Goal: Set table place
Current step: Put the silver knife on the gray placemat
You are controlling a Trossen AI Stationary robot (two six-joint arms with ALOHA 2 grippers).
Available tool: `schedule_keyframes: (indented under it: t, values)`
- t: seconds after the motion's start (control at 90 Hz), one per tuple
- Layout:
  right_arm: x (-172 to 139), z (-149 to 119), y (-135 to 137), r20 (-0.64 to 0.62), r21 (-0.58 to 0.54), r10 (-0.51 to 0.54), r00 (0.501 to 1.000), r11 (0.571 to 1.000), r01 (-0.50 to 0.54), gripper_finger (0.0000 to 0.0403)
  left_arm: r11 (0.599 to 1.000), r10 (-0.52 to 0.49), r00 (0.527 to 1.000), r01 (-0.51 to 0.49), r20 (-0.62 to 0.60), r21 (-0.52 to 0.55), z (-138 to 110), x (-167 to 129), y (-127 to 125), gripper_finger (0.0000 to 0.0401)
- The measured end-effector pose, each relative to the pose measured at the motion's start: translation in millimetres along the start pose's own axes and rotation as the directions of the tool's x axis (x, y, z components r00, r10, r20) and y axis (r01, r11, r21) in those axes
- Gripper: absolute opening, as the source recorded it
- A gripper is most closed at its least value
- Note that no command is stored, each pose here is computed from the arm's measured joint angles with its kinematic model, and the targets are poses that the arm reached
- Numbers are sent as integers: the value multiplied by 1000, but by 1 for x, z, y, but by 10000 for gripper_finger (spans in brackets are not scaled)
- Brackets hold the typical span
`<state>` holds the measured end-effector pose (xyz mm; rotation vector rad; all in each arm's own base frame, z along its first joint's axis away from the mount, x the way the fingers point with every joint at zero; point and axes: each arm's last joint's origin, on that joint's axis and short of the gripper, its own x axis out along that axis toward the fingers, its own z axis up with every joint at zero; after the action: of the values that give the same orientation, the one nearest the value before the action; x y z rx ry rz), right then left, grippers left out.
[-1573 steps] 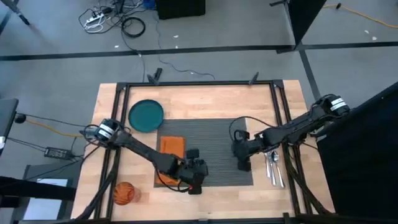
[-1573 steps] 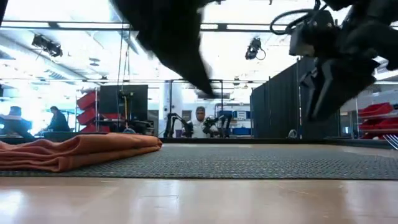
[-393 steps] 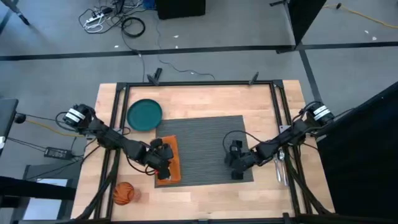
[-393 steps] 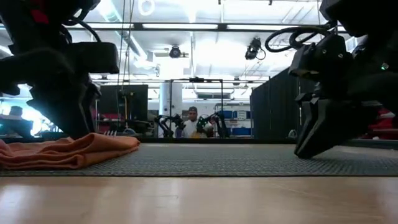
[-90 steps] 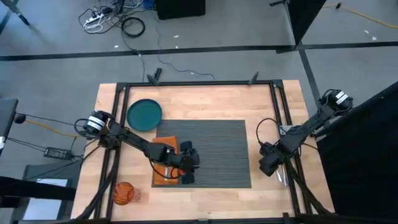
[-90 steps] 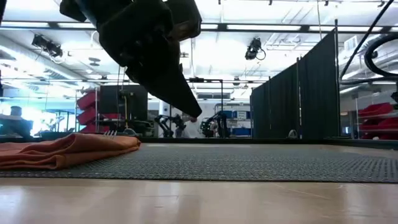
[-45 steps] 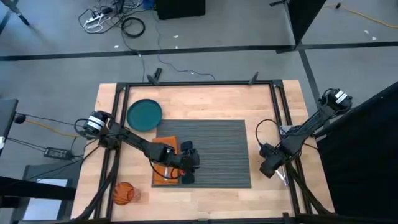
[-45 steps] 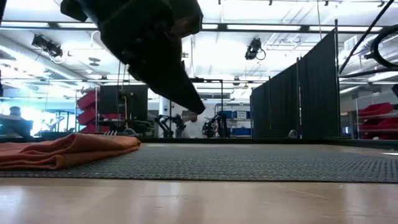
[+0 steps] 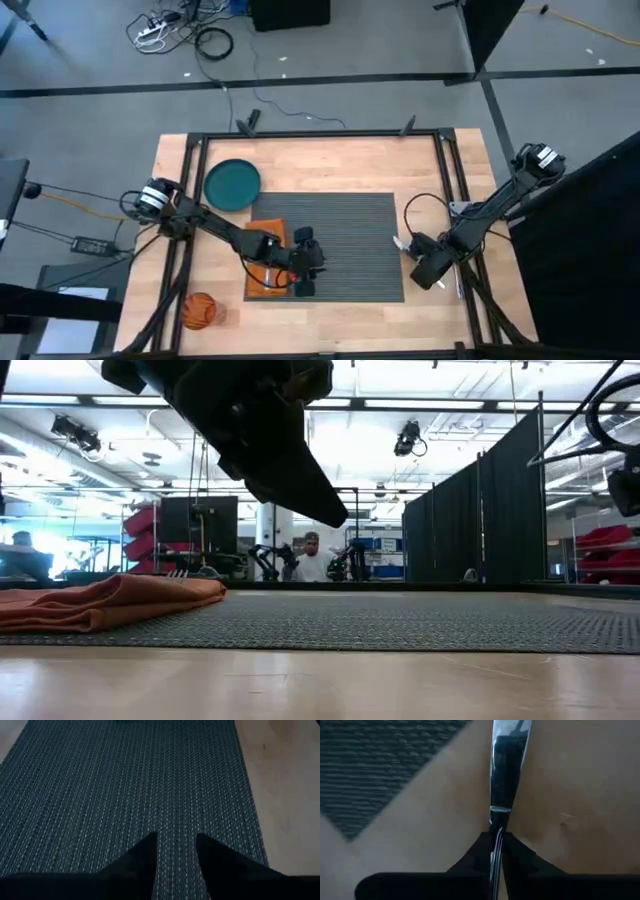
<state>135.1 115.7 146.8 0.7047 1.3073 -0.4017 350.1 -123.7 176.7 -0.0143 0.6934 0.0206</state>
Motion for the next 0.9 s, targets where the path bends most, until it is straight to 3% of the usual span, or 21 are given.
schedule_keyframes:
  t: [0.344,0.556,0.9]
  values:
    - [-1,9,9,133,0,82,988,997,-83,0,1000,4,1000,-4,4,-1,0,0,0,121]
    - [-2,22,12,248,155,108,963,977,-149,0,1000,4,1000,-4,4,-3,0,0,0,121]
    - [-2,51,21,381,287,185,906,908,-306,0,1000,2,999,-2,46,4,4,0,-1,121]
